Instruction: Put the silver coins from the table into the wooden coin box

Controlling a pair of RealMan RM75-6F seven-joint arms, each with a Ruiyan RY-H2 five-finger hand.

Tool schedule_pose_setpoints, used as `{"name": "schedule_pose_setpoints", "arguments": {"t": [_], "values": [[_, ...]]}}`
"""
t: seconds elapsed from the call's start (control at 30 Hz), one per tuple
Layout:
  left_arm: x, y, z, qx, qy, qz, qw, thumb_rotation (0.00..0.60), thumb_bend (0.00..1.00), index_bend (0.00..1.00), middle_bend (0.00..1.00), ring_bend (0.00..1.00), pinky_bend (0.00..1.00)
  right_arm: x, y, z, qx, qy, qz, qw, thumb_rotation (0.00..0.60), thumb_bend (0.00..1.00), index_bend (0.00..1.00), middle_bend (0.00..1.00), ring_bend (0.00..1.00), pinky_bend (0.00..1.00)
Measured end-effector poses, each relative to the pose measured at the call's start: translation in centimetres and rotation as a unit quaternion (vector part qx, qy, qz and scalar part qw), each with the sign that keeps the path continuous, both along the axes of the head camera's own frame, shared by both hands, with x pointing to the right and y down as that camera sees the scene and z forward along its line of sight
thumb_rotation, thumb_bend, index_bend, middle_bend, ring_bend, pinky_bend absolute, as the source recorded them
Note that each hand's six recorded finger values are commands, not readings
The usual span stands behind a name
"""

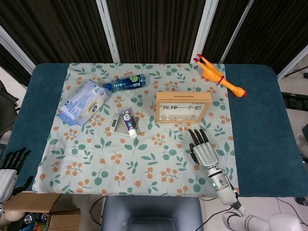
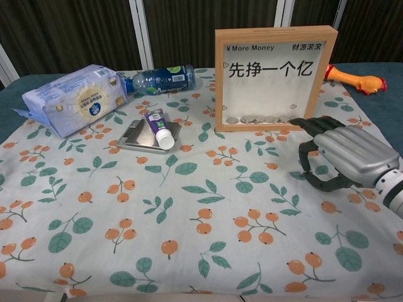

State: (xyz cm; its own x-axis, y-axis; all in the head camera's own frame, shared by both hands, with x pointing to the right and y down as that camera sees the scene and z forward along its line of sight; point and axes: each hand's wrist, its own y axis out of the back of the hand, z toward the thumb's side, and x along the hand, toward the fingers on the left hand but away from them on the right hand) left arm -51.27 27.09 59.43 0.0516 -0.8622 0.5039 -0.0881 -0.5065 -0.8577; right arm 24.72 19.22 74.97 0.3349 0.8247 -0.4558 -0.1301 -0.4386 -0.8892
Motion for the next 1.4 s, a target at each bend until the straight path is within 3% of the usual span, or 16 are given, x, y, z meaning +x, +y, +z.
{"name": "schedule_pose_setpoints", "arguments": {"t": [0.53,0.67,0.83,1.03,1.2,1.4], "values": [[0.0,0.0,-0.2,0.002,-0.001,0.001,1.0000,0.600,0.36,0.00,0.00,0.00,0.00,0.1,-0.4,-0.7,0.005,-0.011,0.004,0.9999,0.600,0.56,0.74,0.15,0.00,0.00],[0.0,0.0,-0.3,0.003,-0.001,0.001,1.0000,0.600,0.36,0.00,0.00,0.00,0.00,-0.1,-1.0,-2.0,0.015,-0.033,0.010,0.9993,0.600,0.57,0.74,0.15,0.00,0.00],[0.3,-0.1,-0.3,0.005,0.001,0.004,1.0000,0.600,0.36,0.00,0.00,0.00,0.00,-0.6,-2.6,-5.3,0.030,-0.084,0.021,0.9958,0.600,0.57,0.74,0.16,0.00,0.00],[0.5,-0.2,-0.5,0.008,0.003,0.005,1.0000,0.600,0.36,0.00,0.00,0.00,0.00,-1.0,-6.5,-12.6,0.074,-0.149,0.032,0.9855,0.600,0.57,0.75,0.16,0.00,0.00],[0.5,-0.2,-0.6,0.007,0.003,0.004,1.0000,0.600,0.36,0.00,0.00,0.00,0.00,-0.6,-12.3,-19.3,0.147,-0.148,0.032,0.9776,0.600,0.57,0.75,0.16,0.00,0.00],[0.5,-0.2,-0.6,0.008,0.002,0.005,1.0000,0.600,0.36,0.00,0.00,0.00,0.00,-1.6,-16.8,-21.1,0.150,-0.116,0.035,0.9813,0.600,0.57,0.75,0.16,0.00,0.00]]}}
